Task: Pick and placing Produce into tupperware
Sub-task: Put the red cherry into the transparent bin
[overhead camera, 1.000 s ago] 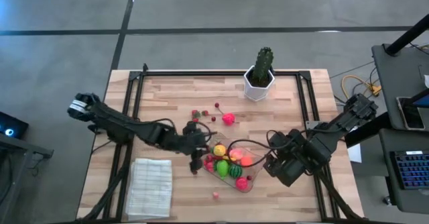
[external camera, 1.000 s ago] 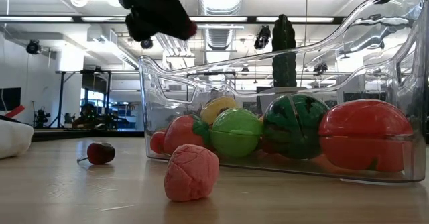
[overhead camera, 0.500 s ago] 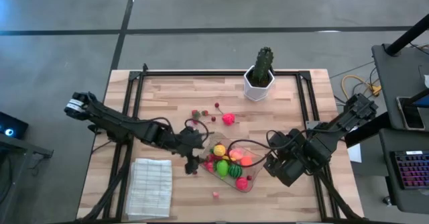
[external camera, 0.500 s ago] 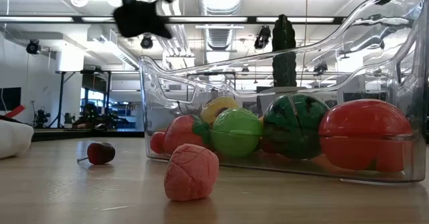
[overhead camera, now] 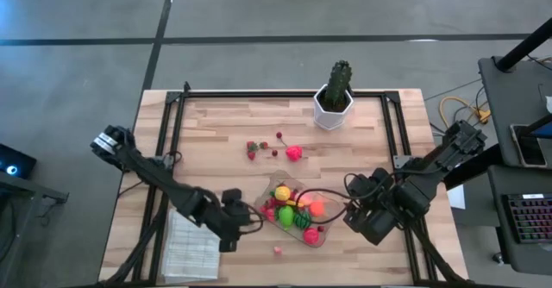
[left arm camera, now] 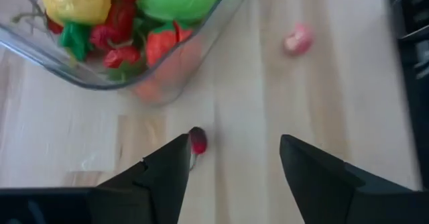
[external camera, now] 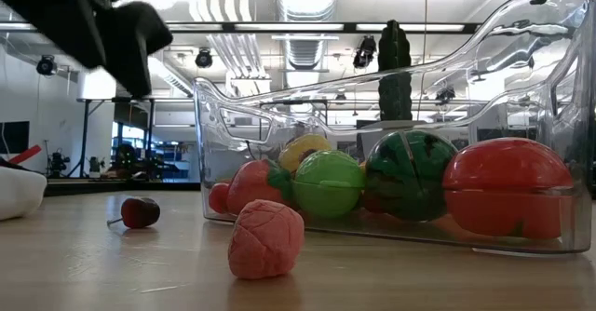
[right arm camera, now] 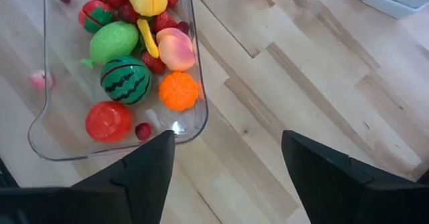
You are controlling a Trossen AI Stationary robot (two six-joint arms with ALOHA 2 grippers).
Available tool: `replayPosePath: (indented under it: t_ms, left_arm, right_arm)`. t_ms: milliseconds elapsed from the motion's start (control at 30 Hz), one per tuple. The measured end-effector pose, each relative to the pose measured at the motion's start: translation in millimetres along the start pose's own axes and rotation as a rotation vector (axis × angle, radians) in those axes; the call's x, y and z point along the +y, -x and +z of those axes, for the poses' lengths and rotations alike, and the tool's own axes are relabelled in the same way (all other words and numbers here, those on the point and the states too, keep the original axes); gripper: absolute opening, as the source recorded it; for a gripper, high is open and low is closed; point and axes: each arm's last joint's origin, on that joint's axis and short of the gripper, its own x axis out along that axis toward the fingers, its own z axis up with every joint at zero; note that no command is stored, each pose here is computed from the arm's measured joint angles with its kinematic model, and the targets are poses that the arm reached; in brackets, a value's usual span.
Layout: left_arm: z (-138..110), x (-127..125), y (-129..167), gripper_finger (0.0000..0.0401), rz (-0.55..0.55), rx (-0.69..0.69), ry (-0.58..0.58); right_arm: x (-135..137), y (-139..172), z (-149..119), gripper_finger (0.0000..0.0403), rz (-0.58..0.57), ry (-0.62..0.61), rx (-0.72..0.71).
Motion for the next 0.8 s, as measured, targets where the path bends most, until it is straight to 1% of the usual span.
replayPosePath:
  t_ms: [200, 300, 467, 600, 800]
  left_arm:
    - [-11, -3, -32, 0.0214, 0.058, 0.085, -0.027]
    - [-13, -4, -41, 0.0214, 0.073, 0.108, -0.033]
    - [-14, -4, -45, 0.0214, 0.087, 0.110, -0.034]
    - [-13, -1, -46, 0.0214, 0.127, 0.092, -0.036]
    - [-18, 3, -50, 0.0214, 0.121, 0.103, -0.027]
  right_arm:
    - [0, -3, -2, 0.0268, -0.009, -0.014, 0.002]
    - [0, -4, -4, 0.0272, -0.012, -0.029, 0.003]
    - [-1, -6, -9, 0.0268, -0.020, -0.052, 0.006]
    - [-1, -9, -10, 0.0263, -0.028, -0.063, 0.007]
    - [0, -10, -11, 0.0269, -0.024, -0.065, 0.006]
